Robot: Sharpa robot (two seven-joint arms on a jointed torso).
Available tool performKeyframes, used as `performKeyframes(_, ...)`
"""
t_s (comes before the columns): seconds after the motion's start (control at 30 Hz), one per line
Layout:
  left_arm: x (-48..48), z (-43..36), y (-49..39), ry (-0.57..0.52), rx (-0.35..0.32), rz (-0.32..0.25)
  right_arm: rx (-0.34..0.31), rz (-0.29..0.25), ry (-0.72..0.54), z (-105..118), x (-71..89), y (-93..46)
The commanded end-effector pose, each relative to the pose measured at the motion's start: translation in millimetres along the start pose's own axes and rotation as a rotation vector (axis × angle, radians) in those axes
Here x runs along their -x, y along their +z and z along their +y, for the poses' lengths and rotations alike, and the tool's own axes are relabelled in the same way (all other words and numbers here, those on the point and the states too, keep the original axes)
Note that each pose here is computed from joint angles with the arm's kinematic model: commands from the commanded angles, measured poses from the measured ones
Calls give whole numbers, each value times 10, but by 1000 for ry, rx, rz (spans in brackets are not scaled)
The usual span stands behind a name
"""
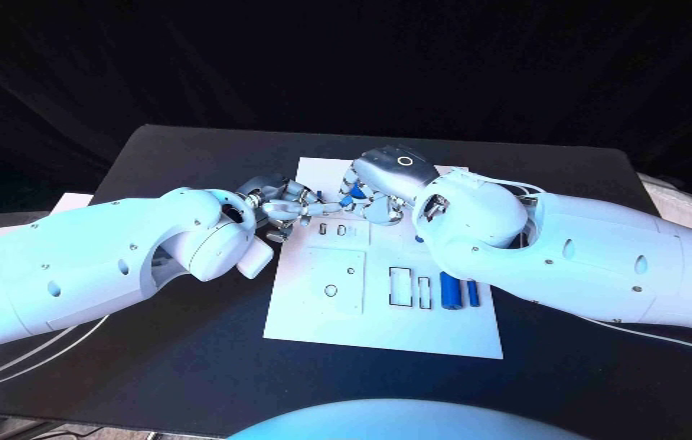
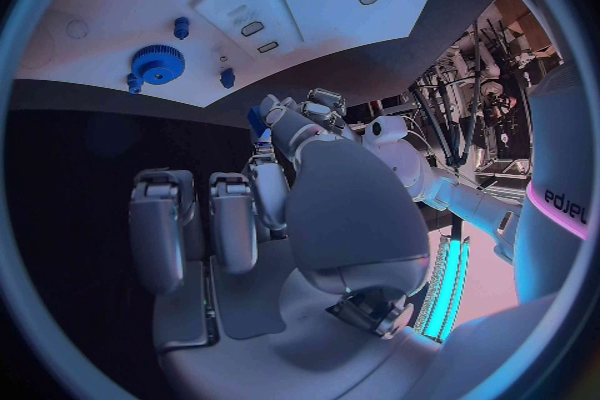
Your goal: Assemble the parts on the task board
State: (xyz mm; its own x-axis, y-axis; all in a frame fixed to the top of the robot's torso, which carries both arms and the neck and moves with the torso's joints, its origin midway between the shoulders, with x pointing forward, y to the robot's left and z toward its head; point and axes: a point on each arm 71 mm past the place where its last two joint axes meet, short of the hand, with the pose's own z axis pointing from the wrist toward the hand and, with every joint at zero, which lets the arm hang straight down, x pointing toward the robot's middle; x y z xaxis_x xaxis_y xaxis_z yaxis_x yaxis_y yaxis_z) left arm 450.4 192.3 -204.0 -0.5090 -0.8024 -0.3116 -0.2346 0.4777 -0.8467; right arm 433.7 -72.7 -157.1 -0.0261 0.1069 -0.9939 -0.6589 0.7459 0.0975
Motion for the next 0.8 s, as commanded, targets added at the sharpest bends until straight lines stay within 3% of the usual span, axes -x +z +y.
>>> performKeyframes(0.03,-16,-4,4,8,2,11,23,-34,7,47,27,-6)
performKeyframes(0.43,-5,8,8,15,14,6,42,-50,21,96,43,-46)
performKeyframes(0.8,-4,8,10,16,16,3,54,-32,30,130,33,-52)
